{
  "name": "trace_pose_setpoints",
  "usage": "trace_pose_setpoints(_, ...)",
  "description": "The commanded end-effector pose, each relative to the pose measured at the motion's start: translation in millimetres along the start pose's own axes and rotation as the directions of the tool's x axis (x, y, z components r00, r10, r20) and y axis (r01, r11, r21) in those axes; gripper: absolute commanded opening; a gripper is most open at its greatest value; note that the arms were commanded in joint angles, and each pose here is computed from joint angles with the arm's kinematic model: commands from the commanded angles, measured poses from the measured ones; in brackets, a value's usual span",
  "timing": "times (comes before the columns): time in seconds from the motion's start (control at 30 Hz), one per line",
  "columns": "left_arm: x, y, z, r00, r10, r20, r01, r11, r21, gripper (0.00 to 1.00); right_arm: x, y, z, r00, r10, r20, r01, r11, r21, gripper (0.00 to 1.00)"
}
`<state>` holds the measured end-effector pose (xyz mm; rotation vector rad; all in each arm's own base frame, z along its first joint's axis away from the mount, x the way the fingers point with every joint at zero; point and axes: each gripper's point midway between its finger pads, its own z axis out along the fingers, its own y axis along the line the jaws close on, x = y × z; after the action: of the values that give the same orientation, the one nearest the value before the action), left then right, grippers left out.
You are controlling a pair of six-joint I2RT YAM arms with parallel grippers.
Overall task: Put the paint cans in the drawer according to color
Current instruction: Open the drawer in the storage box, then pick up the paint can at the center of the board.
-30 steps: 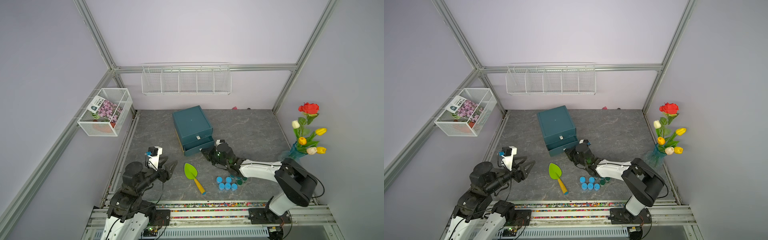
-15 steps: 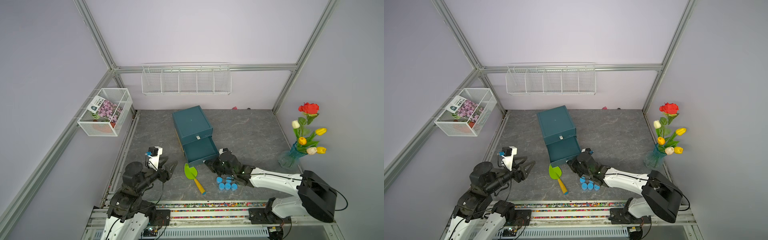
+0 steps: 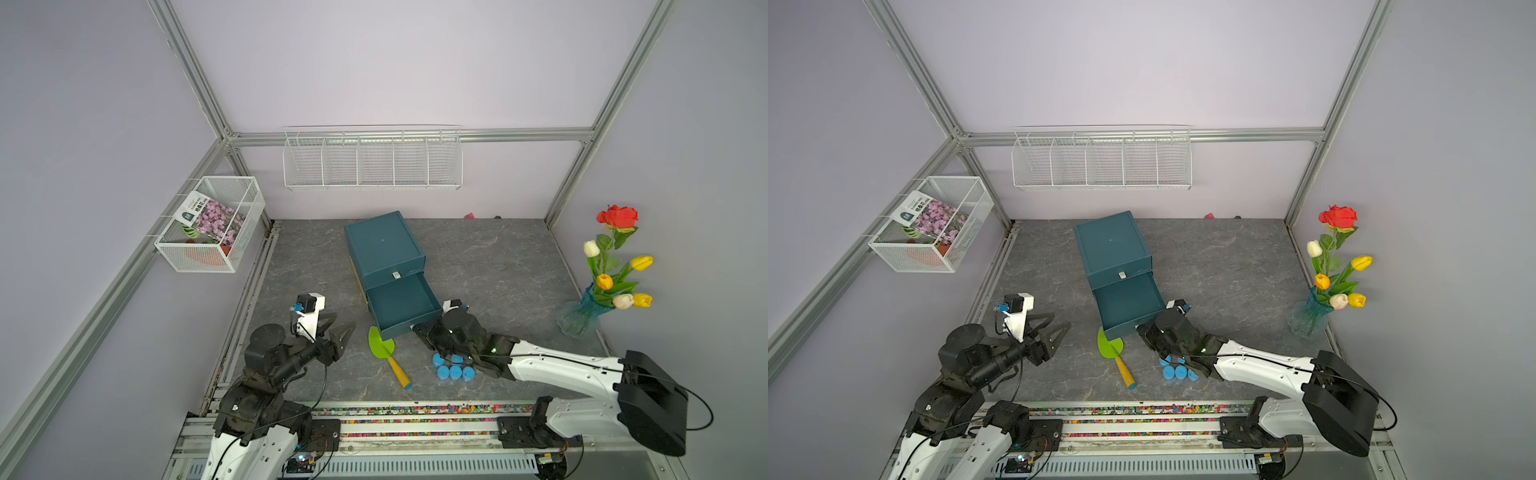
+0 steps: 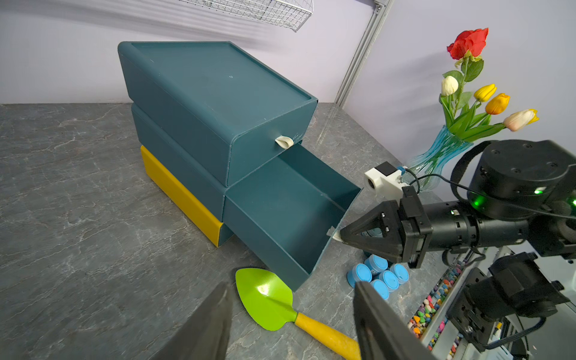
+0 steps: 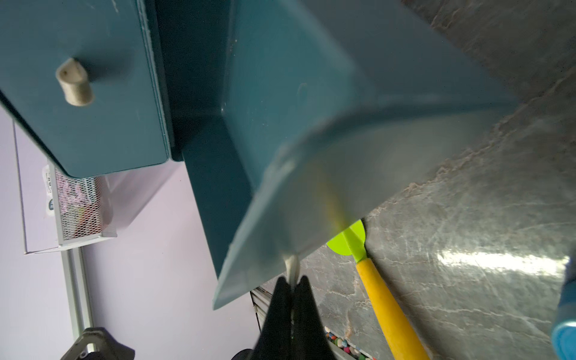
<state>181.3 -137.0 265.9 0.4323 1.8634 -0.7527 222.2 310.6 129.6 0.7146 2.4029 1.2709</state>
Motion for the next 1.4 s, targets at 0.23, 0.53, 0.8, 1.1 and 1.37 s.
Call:
trace_pose_setpoints(0.23, 3.0, -4.3, 0.0, 1.0, 0.015, -0.005, -0.015, 1.0, 0.027, 0.65, -2.4, -14.1, -7.0, 1.0, -0.004, 0.028, 0.003, 0.999, 0.05, 0.25)
trace_pose_setpoints(0.53, 3.6, -4.2, 0.1, 1.0, 0.015, -0.006, -0.015, 1.0, 0.027, 0.65, -20.9, 0.4, -51.9, 0.987, -0.126, 0.103, 0.112, 0.986, 0.127, 0.46)
trace_pose_setpoints(0.8, 4.8, -4.2, 1.2, 1.0, 0.011, -0.012, -0.01, 0.999, 0.03, 0.65, -75.8, -43.7, -158.3, 0.95, -0.279, 0.138, 0.182, 0.858, 0.481, 0.48)
trace_pose_setpoints(1.1, 6.0, -2.7, 4.0, 1.0, 0.002, -0.024, -0.001, 1.0, 0.027, 0.65, -104.3, -98.8, -141.2, 0.969, -0.2, -0.148, 0.249, 0.755, 0.607, 0.61)
trace_pose_setpoints(1.37, 8.1, 2.3, 8.5, 0.999, -0.01, -0.042, 0.01, 1.0, 0.01, 0.64, -99.8, -127.3, -96.1, 0.938, -0.157, -0.31, 0.325, 0.709, 0.626, 0.66)
